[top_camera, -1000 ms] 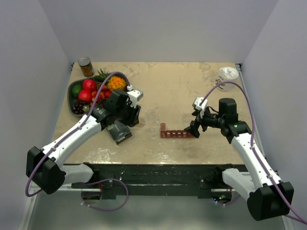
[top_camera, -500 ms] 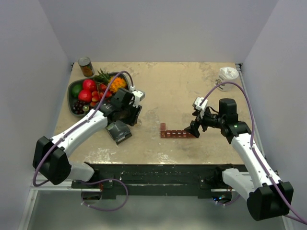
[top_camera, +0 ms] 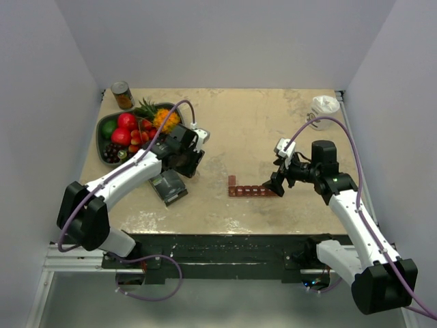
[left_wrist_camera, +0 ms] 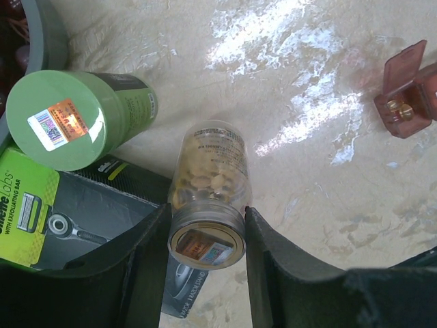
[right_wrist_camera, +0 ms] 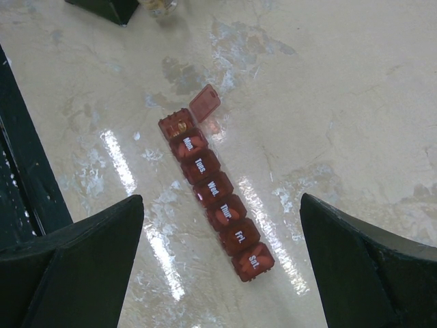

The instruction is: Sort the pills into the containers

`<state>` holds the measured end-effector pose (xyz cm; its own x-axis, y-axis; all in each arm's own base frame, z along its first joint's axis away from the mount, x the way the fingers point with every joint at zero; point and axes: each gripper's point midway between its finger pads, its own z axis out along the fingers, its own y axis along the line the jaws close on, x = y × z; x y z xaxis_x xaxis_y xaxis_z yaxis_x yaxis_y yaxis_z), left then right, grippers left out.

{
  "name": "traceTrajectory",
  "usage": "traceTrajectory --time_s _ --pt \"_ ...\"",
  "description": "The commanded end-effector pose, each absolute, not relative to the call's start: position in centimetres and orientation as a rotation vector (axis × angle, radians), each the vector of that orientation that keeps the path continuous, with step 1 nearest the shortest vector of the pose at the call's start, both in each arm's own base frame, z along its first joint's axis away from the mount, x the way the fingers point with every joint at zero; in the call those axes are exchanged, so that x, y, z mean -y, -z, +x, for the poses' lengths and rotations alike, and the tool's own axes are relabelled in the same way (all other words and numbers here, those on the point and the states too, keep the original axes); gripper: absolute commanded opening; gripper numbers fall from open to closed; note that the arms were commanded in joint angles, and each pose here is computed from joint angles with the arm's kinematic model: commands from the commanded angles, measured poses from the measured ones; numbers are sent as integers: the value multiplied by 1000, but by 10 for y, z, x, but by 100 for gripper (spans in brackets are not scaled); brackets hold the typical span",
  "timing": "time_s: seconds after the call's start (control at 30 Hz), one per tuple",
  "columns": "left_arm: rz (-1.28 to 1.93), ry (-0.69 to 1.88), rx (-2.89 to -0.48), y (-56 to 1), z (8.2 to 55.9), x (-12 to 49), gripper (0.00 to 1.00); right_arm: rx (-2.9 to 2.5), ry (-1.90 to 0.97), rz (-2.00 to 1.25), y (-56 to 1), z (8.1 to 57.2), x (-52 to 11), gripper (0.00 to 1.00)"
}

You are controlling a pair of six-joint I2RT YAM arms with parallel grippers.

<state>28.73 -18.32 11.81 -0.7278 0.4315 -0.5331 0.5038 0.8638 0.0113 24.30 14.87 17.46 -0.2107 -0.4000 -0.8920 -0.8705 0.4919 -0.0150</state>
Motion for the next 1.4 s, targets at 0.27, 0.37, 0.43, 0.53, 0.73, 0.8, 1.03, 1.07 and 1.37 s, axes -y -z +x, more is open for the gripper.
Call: traceTrajectory --time_s 0.27,0.37,0.43,0.53,0.73,0.8,1.03,1.07,1.37 --pt "677 -6 -2514 -110 310 170 35 -1766 -634 -1084 -179 246 -150 99" --pt "673 -27 -2518 -108 313 171 49 -1765 -631 -1087 -178 246 -150 99" --pt "667 -29 -2516 -109 314 171 53 -1765 -632 -1089 -178 246 -150 99" --pt "663 -26 -2511 -112 315 171 62 -1763 -636 -1093 -178 246 -151 99" --pt "657 -16 -2492 -120 316 173 66 -1760 -639 -1102 -177 245 -151 99" --pt "645 -4 -2473 -128 317 173 66 -1757 -635 -1113 -176 244 -151 99" --pt "599 75 -2349 -171 320 179 70 -1713 -658 -1206 -167 234 -153 99" --pt "590 90 -2323 -177 322 181 72 -1708 -682 -1219 -164 230 -155 99" --pt "539 231 -2067 -224 324 190 99 -1640 -657 -1466 -139 217 -150 99"
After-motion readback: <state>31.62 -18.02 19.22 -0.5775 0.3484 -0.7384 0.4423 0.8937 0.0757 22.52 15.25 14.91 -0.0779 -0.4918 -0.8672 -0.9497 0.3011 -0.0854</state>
